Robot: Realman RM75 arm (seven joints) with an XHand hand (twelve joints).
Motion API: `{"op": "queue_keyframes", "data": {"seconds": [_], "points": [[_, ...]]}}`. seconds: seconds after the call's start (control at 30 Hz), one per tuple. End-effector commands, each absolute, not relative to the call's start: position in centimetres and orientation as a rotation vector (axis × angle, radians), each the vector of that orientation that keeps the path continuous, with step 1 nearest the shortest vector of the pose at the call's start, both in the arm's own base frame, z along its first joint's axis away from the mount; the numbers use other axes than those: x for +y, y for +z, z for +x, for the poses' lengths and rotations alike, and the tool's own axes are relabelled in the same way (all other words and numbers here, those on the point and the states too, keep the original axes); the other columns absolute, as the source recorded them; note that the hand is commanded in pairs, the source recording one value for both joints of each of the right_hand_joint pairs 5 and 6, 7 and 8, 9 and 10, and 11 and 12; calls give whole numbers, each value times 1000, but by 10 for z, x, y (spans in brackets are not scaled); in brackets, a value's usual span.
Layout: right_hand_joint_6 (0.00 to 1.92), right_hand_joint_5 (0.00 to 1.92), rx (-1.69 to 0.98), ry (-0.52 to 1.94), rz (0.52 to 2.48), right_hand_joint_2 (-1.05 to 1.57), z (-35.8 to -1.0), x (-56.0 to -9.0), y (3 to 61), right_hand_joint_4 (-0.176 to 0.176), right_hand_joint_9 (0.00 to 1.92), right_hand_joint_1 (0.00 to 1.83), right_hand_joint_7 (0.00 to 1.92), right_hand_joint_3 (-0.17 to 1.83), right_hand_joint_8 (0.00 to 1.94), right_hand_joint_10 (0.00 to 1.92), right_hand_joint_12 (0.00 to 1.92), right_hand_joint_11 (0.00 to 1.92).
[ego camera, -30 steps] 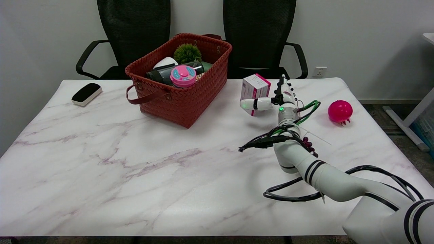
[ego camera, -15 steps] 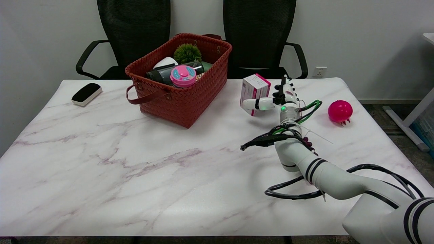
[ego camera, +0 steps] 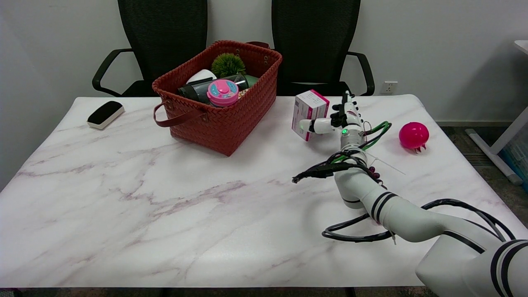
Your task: Pick up the white paper box.
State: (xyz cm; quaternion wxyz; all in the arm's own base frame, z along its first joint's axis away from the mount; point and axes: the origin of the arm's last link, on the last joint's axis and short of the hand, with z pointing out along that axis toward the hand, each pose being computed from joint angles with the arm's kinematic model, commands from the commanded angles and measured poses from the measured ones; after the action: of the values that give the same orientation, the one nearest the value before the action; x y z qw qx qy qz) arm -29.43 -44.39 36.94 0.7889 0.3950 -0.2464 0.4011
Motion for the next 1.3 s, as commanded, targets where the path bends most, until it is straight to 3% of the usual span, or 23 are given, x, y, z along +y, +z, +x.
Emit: {"op": "queue_keyframes", "data": {"seconds": [0.03,0.43,0.67,1.2,1.3], "points": [[0,0,-534,870,857,185,-293,-445,367,0,580,1193,428,586,428,580,565,565],[68,68,-536,874,862,436,-292,-446,364,0,592,1196,442,675,442,592,599,599],[501,501,-541,879,863,508,-293,-444,363,0,614,1193,451,719,451,614,685,685],[651,651,-531,912,887,564,-289,-441,362,0,664,1181,550,724,550,664,754,754],[727,727,-513,920,899,585,-284,-440,363,0,684,1181,668,712,668,684,758,758]]}}
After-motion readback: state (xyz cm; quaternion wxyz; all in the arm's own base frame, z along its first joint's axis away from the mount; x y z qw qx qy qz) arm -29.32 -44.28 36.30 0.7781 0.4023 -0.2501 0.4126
